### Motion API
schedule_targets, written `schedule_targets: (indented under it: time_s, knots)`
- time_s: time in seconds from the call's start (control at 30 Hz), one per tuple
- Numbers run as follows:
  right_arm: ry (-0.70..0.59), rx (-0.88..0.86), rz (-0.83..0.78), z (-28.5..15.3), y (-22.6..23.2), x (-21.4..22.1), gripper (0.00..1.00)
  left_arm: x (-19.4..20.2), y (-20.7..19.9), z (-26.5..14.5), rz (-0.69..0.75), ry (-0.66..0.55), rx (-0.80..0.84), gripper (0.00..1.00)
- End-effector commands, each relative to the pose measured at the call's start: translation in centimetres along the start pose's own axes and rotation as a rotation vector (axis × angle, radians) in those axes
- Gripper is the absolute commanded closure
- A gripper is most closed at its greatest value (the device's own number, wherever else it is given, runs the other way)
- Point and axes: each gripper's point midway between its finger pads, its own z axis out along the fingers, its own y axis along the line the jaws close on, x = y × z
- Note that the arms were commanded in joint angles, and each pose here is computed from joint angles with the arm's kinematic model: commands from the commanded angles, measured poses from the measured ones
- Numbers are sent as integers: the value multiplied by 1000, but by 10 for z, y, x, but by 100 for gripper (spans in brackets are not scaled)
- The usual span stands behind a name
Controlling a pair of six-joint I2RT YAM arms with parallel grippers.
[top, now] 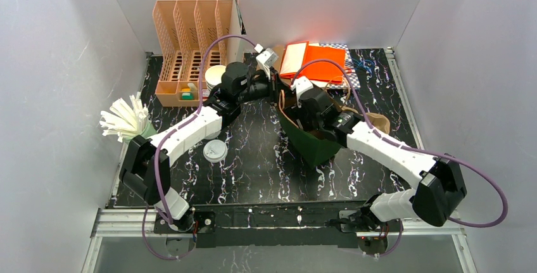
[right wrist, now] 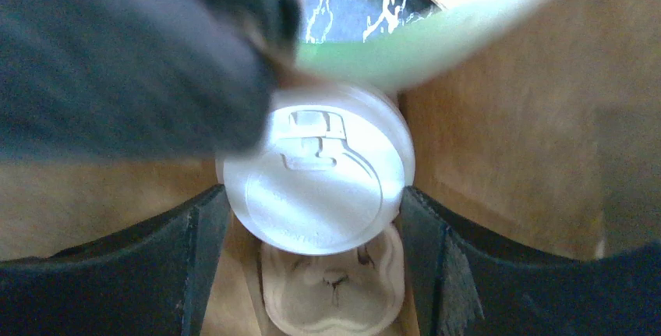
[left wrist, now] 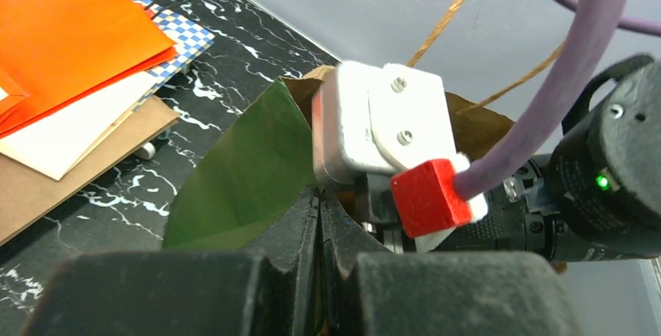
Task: Pack the takeout coffee
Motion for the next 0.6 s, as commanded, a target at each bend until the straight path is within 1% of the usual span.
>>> schedule_targets:
  time_s: [0.0,0.1,0.4,0.57]
  knots:
    - [-66,3,30,-7,-5,-39,64,-16,-33,1,33,-8,126,100]
    - [-69,3,37,-8,-7,-45,64,-19,-34,3,27,-14,133,100]
    - [-35,2,52,6,-8,-37,64,-20,-35,8,2,-15,160,100]
    - [-27,2,60,-4,-11,-44,65,-23,-32,9,3,-16,161,100]
